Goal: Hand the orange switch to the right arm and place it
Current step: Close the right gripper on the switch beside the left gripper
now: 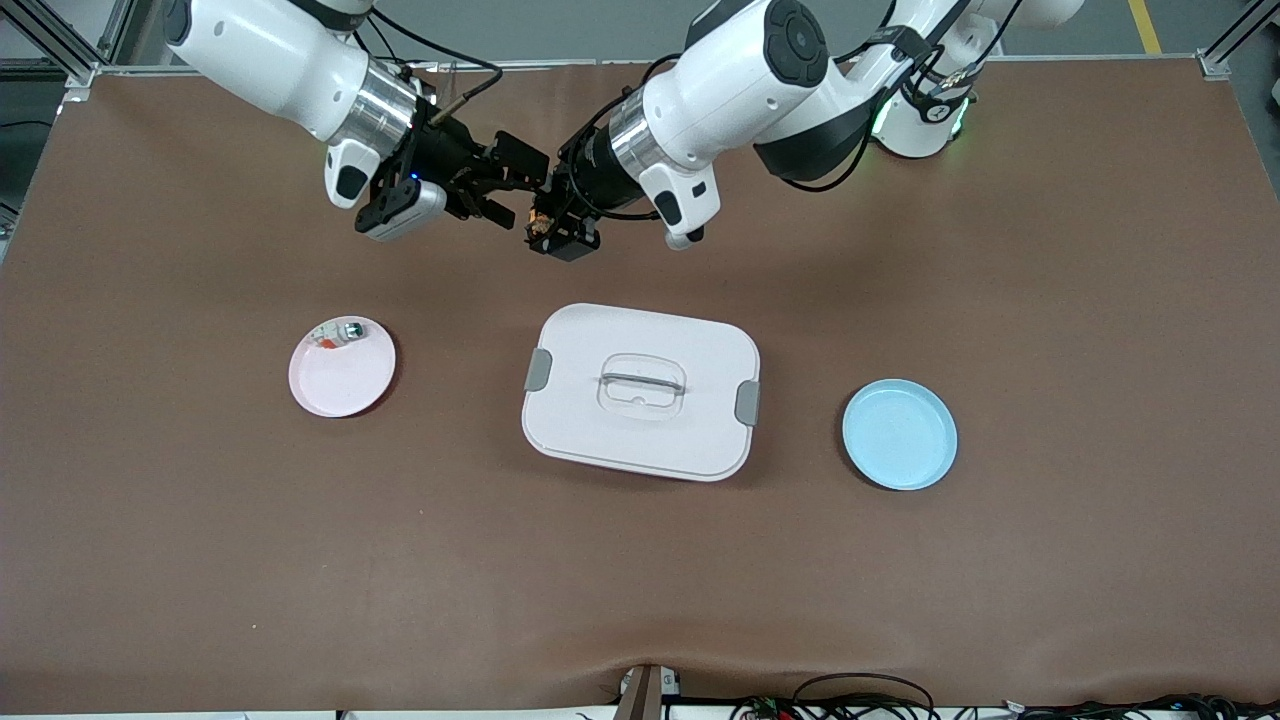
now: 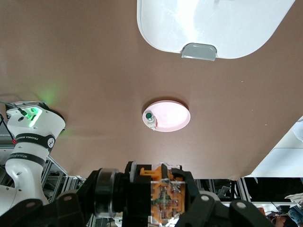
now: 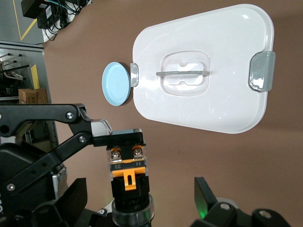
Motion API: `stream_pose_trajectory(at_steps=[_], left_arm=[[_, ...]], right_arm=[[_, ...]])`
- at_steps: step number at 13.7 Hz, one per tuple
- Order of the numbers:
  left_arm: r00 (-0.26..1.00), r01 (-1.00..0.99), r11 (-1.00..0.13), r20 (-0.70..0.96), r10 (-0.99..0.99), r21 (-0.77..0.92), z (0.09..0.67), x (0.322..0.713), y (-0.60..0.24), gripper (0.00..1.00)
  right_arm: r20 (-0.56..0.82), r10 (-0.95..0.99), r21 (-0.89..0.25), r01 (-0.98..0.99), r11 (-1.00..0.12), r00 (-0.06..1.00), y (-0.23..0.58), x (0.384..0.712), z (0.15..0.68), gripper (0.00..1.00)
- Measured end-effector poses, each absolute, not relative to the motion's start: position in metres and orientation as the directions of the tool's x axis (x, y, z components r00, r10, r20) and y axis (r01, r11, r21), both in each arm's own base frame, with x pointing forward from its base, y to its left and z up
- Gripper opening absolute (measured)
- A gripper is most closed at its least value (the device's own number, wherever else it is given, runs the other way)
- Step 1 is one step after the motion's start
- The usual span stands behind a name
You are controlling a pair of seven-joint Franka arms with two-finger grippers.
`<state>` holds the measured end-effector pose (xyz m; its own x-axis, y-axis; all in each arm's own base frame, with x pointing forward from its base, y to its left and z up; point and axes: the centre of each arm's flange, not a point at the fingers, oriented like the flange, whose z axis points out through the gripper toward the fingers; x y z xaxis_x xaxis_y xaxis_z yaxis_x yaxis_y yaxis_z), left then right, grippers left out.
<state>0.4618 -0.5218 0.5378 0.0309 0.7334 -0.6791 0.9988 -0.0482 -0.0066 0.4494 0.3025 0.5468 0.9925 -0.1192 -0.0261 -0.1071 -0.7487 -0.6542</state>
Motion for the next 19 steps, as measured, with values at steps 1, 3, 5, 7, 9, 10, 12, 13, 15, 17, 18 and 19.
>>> stream_pose_trajectory(at_steps=[1, 3, 5, 7, 9, 10, 12, 13, 15, 17, 18, 19], left_arm=[[0.031, 0.999, -0.048, -0.679, 0.733, -0.006, 0.538, 0.462, -0.522, 0.72], [0.032, 0.999, -0.049, -0.679, 0.733, -0.006, 0.538, 0.461, -0.522, 0.72], [0.033, 0.999, -0.050, -0.679, 0.733, -0.006, 0.538, 0.461, -0.523, 0.72], [0.033, 0.999, -0.051, -0.679, 0.733, -0.006, 0.538, 0.460, -0.523, 0.72], [0.034, 0.999, -0.051, -0.680, 0.733, -0.006, 0.539, 0.460, -0.523, 0.72], [0.035, 0.999, -0.051, -0.680, 0.732, -0.005, 0.539, 0.460, -0.523, 0.72], [0.037, 0.999, -0.050, -0.682, 0.730, 0.000, 0.543, 0.460, -0.523, 0.72], [0.039, 0.999, -0.051, -0.683, 0.729, 0.003, 0.545, 0.459, -0.523, 0.72], [0.040, 0.999, -0.051, -0.683, 0.729, 0.004, 0.546, 0.459, -0.522, 0.72], [0.041, 0.999, -0.051, -0.683, 0.729, 0.005, 0.546, 0.458, -0.522, 0.72], [0.041, 0.999, -0.052, -0.683, 0.730, 0.004, 0.545, 0.458, -0.523, 0.72], [0.041, 0.999, -0.052, -0.683, 0.729, 0.004, 0.546, 0.458, -0.523, 0.72]], right_arm=[[-0.022, -0.116, -0.655, -0.102, -0.749, 0.993, 0.302, 0.450, 0.547, 1.00], [-0.014, -0.112, -0.657, -0.094, -0.748, 0.994, 0.302, 0.450, 0.547, 1.00], [-0.008, -0.110, -0.660, -0.088, -0.746, 0.994, 0.302, 0.451, 0.550, 1.00], [0.008, -0.098, -0.661, -0.068, -0.747, 0.995, 0.303, 0.455, 0.551, 1.00], [0.019, -0.084, -0.659, -0.050, -0.751, 0.996, 0.307, 0.461, 0.547, 0.98], [0.021, -0.081, -0.656, -0.048, -0.753, 0.996, 0.309, 0.464, 0.544, 0.98], [0.024, -0.073, -0.653, -0.040, -0.756, 0.997, 0.312, 0.468, 0.540, 0.93], [0.027, -0.070, -0.652, -0.036, -0.757, 0.997, 0.312, 0.469, 0.539, 0.85], [0.037, -0.064, -0.655, -0.024, -0.755, 0.997, 0.313, 0.470, 0.542, 0.61], [0.041, -0.062, -0.657, -0.020, -0.753, 0.997, 0.313, 0.471, 0.544, 0.51], [0.041, -0.061, -0.660, -0.018, -0.751, 0.997, 0.314, 0.470, 0.546, 0.45], [0.042, -0.060, -0.661, -0.018, -0.750, 0.997, 0.314, 0.470, 0.546, 0.45]])
